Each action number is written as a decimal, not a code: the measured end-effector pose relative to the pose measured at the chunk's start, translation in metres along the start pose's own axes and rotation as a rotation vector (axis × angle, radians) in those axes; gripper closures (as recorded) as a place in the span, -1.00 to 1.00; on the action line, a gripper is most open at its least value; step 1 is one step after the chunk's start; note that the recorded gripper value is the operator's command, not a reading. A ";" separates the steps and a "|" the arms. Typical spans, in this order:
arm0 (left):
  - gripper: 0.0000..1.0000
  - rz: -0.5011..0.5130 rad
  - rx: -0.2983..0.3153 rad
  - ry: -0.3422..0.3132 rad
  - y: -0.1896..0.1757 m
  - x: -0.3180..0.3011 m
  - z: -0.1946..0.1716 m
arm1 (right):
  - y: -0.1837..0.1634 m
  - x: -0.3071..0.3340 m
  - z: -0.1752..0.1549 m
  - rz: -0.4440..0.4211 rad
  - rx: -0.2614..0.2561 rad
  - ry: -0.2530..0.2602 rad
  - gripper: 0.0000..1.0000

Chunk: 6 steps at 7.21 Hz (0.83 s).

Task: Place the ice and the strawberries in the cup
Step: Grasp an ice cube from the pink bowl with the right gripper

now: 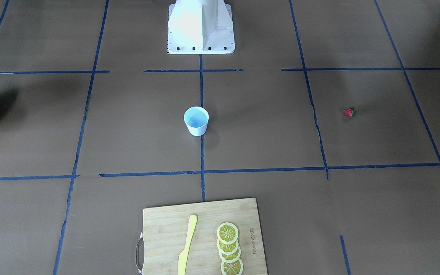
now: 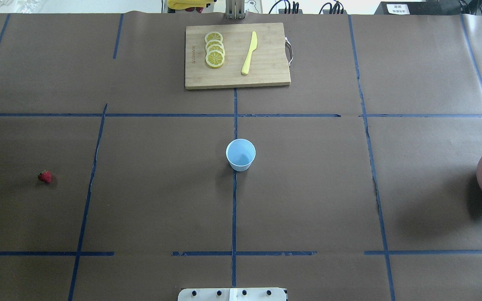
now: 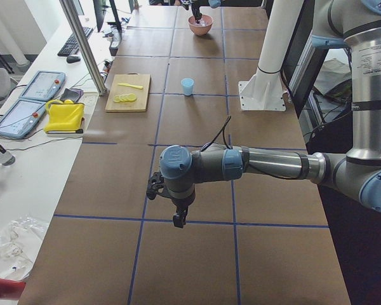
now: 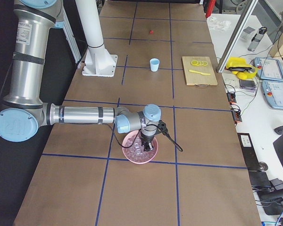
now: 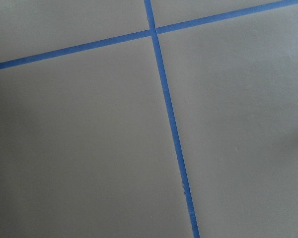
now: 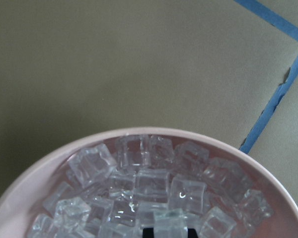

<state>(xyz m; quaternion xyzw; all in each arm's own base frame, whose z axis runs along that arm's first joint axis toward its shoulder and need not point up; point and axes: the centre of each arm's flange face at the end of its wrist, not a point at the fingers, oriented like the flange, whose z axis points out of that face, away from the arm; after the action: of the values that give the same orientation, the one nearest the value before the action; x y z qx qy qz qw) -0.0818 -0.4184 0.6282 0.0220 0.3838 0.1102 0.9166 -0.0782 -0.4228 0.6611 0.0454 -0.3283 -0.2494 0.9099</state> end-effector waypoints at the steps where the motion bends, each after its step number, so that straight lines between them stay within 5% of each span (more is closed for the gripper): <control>1: -1.00 0.001 0.001 0.000 0.000 0.000 0.000 | -0.001 -0.001 -0.002 -0.003 0.004 0.000 0.93; 3: -1.00 0.001 0.000 0.000 0.000 0.000 0.000 | -0.010 0.000 -0.017 -0.003 0.035 0.007 0.93; 6: -1.00 0.000 0.000 0.000 0.000 0.000 0.000 | -0.050 -0.011 -0.073 0.031 0.156 0.022 0.89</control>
<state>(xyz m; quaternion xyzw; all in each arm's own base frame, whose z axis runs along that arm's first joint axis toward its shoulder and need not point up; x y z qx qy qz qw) -0.0818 -0.4186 0.6281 0.0222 0.3837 0.1102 0.9166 -0.0614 -0.4666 0.5855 0.1137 -0.3375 -0.2085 0.9109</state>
